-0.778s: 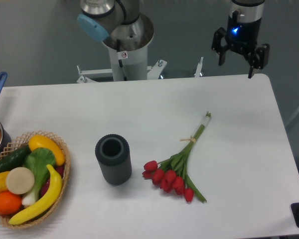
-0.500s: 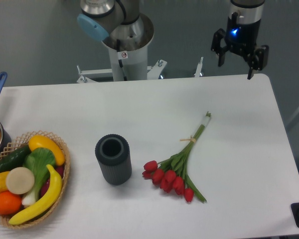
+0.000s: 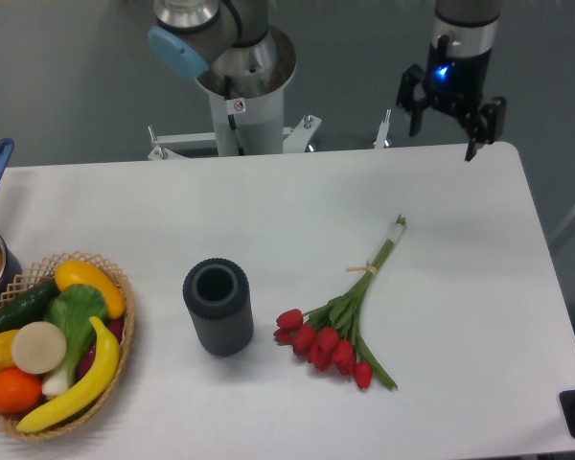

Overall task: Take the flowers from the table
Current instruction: 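Move the open gripper down toward the tulip stems, then lower the gripper around the tulip stems near the tie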

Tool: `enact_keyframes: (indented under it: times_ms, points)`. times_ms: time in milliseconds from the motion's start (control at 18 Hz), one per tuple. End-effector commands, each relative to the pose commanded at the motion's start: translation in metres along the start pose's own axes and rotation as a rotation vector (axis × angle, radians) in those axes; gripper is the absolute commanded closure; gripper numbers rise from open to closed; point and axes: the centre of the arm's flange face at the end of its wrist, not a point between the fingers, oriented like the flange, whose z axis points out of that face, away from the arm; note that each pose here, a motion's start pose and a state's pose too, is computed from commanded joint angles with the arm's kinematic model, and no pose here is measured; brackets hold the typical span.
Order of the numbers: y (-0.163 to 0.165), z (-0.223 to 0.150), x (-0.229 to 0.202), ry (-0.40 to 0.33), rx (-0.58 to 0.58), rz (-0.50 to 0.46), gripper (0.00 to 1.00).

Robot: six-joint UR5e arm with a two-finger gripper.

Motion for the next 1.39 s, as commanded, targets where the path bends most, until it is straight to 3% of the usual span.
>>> enact_keyframes:
  times_ms: [278,500,778,1389]
  points:
    - [-0.019,0.024,0.001,0.043,0.005,-0.044,0.00]
    - [-0.041,0.068,0.006,0.117,-0.001,-0.059,0.00]
    - [-0.060,0.104,0.009,0.133,-0.005,-0.087,0.00]
    - [-0.081,0.184,-0.010,0.213,-0.075,-0.034,0.00]
